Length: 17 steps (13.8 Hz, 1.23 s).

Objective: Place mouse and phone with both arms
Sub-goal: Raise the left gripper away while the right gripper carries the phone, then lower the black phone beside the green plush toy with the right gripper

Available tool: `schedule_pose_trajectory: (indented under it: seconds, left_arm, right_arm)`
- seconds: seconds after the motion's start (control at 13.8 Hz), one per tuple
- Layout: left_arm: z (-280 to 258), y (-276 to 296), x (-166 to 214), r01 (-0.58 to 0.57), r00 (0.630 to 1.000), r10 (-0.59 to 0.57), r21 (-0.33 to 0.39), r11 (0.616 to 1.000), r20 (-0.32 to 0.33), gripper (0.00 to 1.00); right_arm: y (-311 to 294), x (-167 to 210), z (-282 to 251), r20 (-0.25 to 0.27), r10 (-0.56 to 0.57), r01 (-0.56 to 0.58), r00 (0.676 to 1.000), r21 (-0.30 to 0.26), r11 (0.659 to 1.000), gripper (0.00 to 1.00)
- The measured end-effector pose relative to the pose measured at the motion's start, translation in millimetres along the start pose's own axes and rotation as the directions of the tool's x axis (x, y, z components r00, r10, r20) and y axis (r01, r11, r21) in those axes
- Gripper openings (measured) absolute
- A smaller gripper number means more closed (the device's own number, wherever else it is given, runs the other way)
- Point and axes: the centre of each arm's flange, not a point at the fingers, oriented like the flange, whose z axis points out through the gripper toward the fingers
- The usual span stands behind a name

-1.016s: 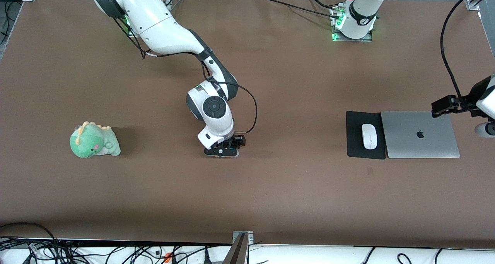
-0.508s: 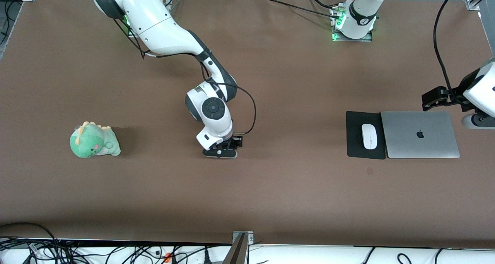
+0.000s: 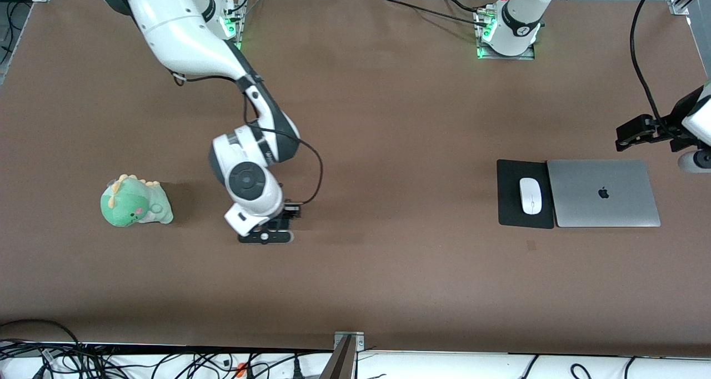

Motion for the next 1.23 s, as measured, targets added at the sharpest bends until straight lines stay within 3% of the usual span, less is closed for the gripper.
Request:
schedule_pose_trajectory:
  seconds: [0.22, 0.58, 0.87, 1.16, 1.23]
  left_arm:
    - [2, 7, -35, -0.012, 0.999, 0.012, 0.007, 1.0, -0.029, 1.0]
    - [6, 7, -54, -0.016, 1.0, 0.016, 0.005, 1.0, -0.015, 1.0]
    - [7, 8, -54, -0.018, 1.0, 0.018, 0.005, 1.0, -0.014, 1.0]
    - [7, 10, -54, -0.021, 1.0, 0.021, 0.005, 1.0, -0.014, 1.0]
    - [7, 10, -54, -0.022, 1.0, 0.022, 0.005, 1.0, -0.014, 1.0]
  right_arm:
    - [75, -7, 2, 0.052, -0.041, 0.041, 0.998, -0.009, 0.999, 0.79]
    - [165, -39, 52, 0.039, -0.115, 0.114, 0.993, 0.017, 0.993, 0.79]
    - [182, -58, 84, -0.005, -0.147, 0.147, 0.989, 0.03, 0.989, 0.79]
    - [190, -66, 96, -0.012, -0.151, 0.152, 0.988, 0.033, 0.988, 0.8]
    - [191, -65, 96, -0.016, -0.149, 0.15, 0.989, 0.033, 0.988, 0.84]
